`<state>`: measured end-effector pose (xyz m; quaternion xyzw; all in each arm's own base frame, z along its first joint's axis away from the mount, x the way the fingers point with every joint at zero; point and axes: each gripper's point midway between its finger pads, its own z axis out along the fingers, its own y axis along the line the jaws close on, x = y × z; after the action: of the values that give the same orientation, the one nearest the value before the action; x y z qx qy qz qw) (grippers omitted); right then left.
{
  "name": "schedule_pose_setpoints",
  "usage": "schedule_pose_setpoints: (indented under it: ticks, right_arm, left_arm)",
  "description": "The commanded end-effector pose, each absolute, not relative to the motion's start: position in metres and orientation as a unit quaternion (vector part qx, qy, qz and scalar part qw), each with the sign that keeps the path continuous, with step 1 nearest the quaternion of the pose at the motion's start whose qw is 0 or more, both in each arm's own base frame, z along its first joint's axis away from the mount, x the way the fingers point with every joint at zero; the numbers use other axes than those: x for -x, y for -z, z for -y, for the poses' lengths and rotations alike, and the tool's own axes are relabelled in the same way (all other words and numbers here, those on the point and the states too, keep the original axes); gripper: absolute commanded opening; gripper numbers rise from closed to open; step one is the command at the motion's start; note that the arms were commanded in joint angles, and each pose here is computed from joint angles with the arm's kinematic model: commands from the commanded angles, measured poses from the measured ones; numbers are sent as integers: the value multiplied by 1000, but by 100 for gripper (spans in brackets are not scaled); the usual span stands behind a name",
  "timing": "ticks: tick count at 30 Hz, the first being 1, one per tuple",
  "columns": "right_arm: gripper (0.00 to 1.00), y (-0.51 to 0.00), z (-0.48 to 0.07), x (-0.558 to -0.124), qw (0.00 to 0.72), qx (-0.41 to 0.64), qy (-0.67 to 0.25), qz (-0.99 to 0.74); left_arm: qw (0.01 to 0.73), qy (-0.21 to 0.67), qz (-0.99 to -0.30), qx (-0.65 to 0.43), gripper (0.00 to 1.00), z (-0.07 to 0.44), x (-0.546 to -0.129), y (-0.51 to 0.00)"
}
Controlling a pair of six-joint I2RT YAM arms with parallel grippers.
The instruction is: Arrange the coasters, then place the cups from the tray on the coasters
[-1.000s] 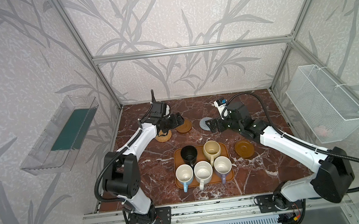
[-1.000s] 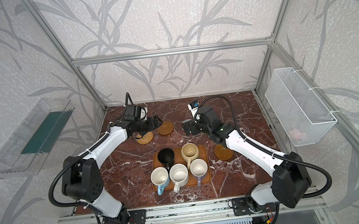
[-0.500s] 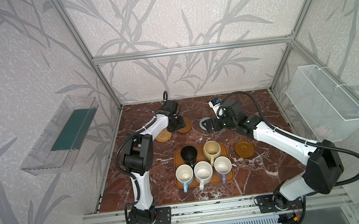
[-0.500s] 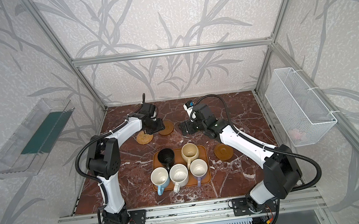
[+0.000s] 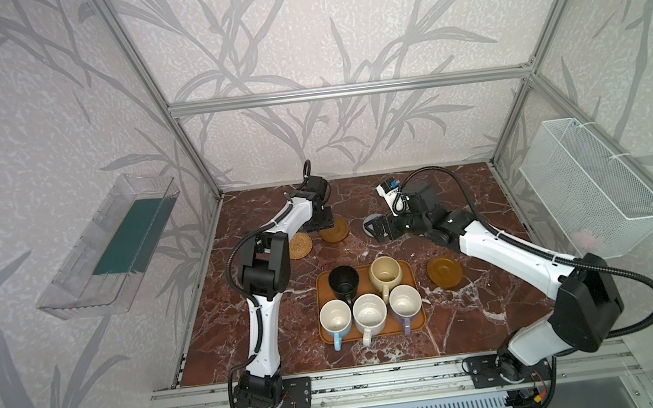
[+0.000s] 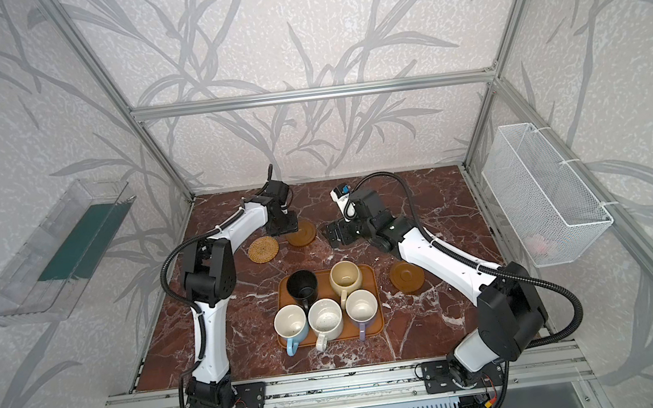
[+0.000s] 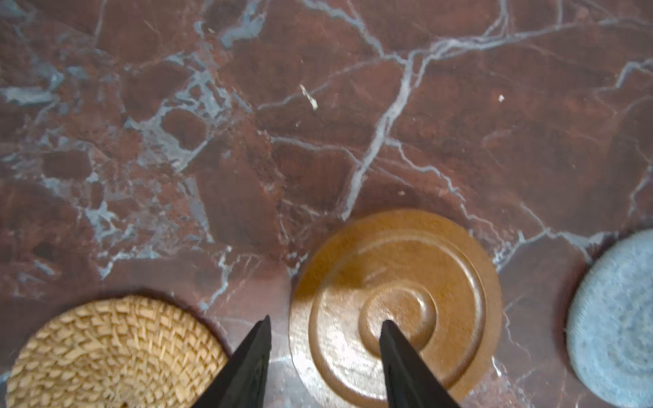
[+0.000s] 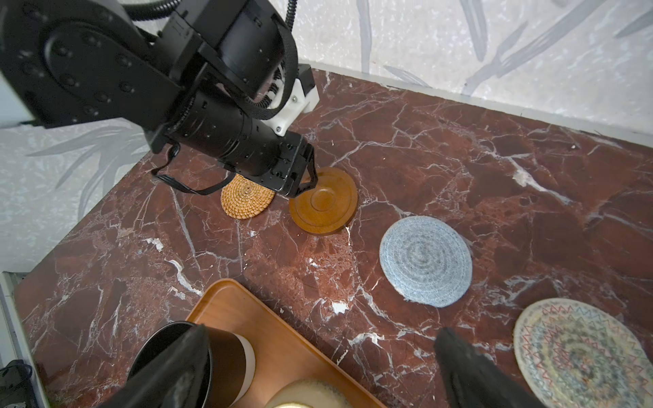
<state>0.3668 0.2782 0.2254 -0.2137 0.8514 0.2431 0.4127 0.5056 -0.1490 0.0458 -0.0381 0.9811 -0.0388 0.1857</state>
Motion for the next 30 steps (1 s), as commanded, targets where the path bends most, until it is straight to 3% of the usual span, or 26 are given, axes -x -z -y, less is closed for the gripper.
schedule_pose_setpoints:
  ticks: [1, 30]
  right_arm:
    - [99, -244, -277, -368, 435, 223, -243, -838]
    - [100, -234, -280, -369, 421, 212, -253, -845]
  left_arm:
    - [169, 20, -985, 24, 50, 146, -504, -43]
    - [82, -43, -995, 28, 39, 129, -447, -17]
